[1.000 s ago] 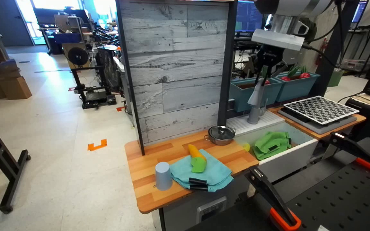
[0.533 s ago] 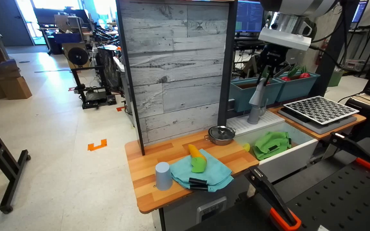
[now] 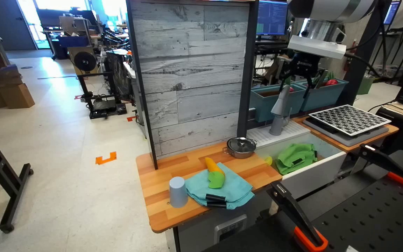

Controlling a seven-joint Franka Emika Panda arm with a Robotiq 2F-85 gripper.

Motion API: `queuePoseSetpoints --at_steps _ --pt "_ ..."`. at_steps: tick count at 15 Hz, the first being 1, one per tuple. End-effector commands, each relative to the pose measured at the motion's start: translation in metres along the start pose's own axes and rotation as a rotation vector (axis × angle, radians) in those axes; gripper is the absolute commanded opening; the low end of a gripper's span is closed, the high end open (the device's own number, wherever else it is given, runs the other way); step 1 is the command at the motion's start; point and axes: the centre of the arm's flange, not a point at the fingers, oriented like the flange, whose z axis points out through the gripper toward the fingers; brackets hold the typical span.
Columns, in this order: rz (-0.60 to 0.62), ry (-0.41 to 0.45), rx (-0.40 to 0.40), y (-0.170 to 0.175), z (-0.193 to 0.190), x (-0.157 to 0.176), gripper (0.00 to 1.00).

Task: Move the tap nozzle to the right

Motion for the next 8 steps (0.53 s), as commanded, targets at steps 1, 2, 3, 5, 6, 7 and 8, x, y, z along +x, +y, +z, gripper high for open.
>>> queuePoseSetpoints --at_steps 1,2,3,5,6,7,8 --pt "0.006 0.026 -0.042 0.0318 -0.0012 0.0178 1.00" --pt "0.007 0.029 -0.048 0.0332 -0.0005 0.0177 1.00" --pt "0.007 0.031 -0.052 0.0335 -0.0011 0.0178 1.00" --pt "0.006 0.034 -0.056 0.0332 -0.0020 0.0174 1.00" --pt "0.006 0.036 -0.057 0.0333 -0.0024 0.0170 1.00" --pt "0.004 0.040 -0.060 0.0344 -0.0037 0.0163 1.00" --pt "0.002 0.042 -0.062 0.0349 -0.0044 0.0161 1.00"
